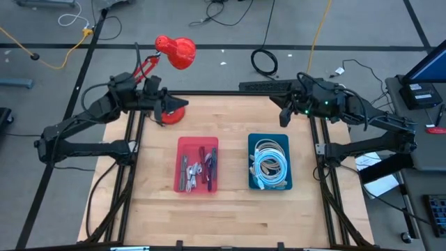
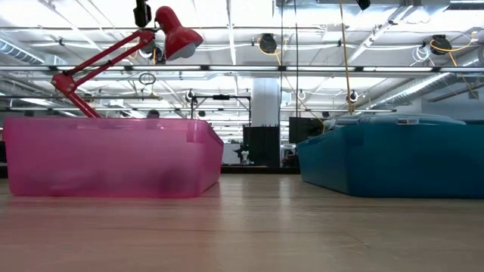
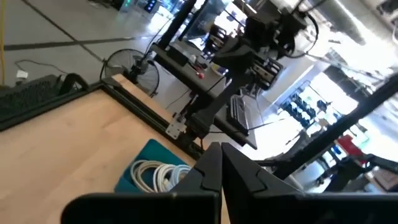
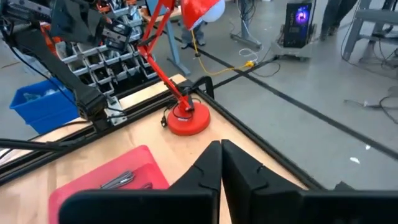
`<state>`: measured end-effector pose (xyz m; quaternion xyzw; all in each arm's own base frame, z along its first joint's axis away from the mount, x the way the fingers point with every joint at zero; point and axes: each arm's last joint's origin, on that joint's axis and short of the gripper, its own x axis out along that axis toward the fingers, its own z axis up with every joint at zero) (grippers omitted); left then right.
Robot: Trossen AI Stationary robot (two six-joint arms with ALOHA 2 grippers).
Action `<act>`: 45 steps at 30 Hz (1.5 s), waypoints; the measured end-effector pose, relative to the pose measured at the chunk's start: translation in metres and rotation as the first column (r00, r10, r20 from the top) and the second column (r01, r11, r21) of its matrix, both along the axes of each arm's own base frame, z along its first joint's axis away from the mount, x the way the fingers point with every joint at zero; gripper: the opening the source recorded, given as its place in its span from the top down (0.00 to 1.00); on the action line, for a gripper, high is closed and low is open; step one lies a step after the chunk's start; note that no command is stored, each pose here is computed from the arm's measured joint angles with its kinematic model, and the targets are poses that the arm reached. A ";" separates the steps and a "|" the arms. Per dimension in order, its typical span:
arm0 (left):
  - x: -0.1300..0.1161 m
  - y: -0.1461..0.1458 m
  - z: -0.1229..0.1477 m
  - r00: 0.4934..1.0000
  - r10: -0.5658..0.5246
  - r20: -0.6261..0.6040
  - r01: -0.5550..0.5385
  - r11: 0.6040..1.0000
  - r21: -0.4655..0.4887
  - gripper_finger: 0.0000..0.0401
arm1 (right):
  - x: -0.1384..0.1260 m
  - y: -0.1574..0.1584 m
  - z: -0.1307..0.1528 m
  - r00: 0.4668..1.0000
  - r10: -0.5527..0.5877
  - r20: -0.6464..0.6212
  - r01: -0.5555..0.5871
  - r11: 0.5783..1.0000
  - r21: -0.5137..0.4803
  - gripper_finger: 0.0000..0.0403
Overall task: Pick & Place USB Port
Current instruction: Return to Home Position
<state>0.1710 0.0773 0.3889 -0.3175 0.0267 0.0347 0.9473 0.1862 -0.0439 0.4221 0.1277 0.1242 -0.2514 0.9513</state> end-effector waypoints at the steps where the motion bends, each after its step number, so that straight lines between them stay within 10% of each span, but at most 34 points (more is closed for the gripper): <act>1: 0.000 0.000 0.000 1.000 -0.003 0.000 0.003 1.000 0.012 0.99 | 0.000 0.000 0.001 1.000 0.002 0.004 -0.002 1.000 -0.011 1.00; 9: 0.000 0.000 0.000 1.000 0.006 0.002 -0.006 1.000 -0.002 0.96 | -0.005 0.004 -0.014 0.983 0.036 -0.179 -0.040 0.999 -0.016 0.95; 13: 0.001 -0.003 -0.006 0.998 -0.010 -0.068 0.021 0.987 0.162 0.96 | -0.006 0.004 -0.032 0.954 0.047 -0.295 -0.056 0.998 -0.020 0.95; 21: -0.005 -0.007 -0.044 0.929 0.099 -0.358 0.010 0.957 0.291 0.99 | -0.005 0.003 -0.112 0.987 -0.017 -0.160 0.026 0.998 0.054 0.96; 29: -0.031 -0.020 -0.081 0.979 0.121 -0.164 -0.057 0.936 0.348 0.94 | -0.025 0.009 -0.180 1.000 0.031 -0.004 -0.031 0.998 0.052 0.96; 45: -0.066 -0.034 -0.188 0.977 0.182 0.114 -0.209 0.929 0.306 0.94 | -0.049 0.008 -0.213 0.985 -0.092 0.143 0.107 0.989 -0.098 0.95</act>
